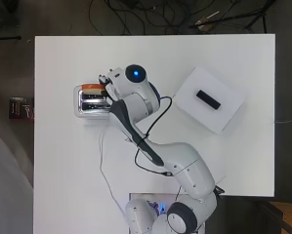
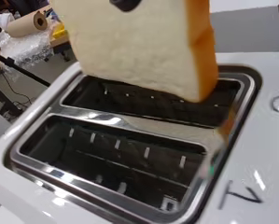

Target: Teleoperate dual arm-hand system to toast a bread

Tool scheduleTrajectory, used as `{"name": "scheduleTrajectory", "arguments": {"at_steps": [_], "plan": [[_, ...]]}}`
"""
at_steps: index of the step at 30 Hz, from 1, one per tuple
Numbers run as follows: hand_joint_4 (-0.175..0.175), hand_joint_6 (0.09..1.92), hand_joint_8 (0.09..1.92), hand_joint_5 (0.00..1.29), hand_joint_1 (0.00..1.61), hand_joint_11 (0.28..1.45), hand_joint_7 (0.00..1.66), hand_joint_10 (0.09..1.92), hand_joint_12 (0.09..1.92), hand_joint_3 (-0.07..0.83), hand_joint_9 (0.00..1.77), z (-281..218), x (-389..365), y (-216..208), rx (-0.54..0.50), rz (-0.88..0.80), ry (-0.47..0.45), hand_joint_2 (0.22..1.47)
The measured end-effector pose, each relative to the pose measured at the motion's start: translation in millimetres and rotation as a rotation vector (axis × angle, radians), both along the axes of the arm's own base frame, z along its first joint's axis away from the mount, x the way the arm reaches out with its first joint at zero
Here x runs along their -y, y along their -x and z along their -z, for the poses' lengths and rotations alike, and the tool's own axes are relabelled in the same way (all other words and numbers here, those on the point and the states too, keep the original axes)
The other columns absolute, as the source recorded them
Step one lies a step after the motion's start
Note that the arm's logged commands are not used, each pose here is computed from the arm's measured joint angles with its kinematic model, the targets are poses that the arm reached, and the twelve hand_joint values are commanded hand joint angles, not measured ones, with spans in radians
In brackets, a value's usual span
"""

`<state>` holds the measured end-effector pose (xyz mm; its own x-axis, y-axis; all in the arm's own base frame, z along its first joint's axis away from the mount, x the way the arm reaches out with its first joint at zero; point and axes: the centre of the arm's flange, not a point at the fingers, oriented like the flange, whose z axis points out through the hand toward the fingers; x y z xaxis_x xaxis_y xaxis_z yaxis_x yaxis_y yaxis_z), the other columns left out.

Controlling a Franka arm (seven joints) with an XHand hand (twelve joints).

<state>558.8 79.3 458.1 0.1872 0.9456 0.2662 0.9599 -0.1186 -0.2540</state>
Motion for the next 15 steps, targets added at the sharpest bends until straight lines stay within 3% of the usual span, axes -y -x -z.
{"name": "scheduleTrajectory", "arguments": {"at_steps": [4,6,7,8,9,11,13,15], "plan": [[-0.154,1.24,0.79,0.77,1.24,0.74,1.14,0.09,0.21,-0.001,1.38,12.8,13.3,-1.6,-0.005,0.001,0.047,1.14],[-0.168,1.26,0.85,0.71,1.32,0.74,1.06,0.67,0.15,-0.006,1.15,10.6,14.3,1.7,0.004,-0.006,0.053,1.14],[-0.125,0.90,0.63,0.58,1.00,0.70,0.98,0.59,0.10,-0.005,1.06,8.3,13.1,4.1,0.014,-0.014,0.060,1.14],[-0.109,0.53,0.37,0.42,0.61,0.61,0.82,0.38,0.09,-0.009,0.90,7.3,12.0,6.4,0.022,-0.021,0.068,1.09],[-0.105,0.28,0.20,0.29,0.35,0.52,0.60,0.21,0.09,-0.017,0.70,7.6,11.4,8.7,0.023,-0.025,0.076,1.03],[-0.122,0.09,0.09,0.16,0.12,0.43,0.35,0.09,0.09,-0.019,0.46,13.4,10.3,12.0,-0.020,-0.036,0.089,0.97],[-0.139,0.09,0.09,0.12,0.03,0.39,0.27,0.09,0.09,-0.012,0.38,15.0,11.0,10.1,-0.077,-0.056,0.087,0.96],[-0.133,0.09,0.09,0.20,0.01,0.38,0.28,0.09,0.09,-0.005,0.37,6.9,14.2,4.0,-0.100,-0.052,0.090,0.96]]}}
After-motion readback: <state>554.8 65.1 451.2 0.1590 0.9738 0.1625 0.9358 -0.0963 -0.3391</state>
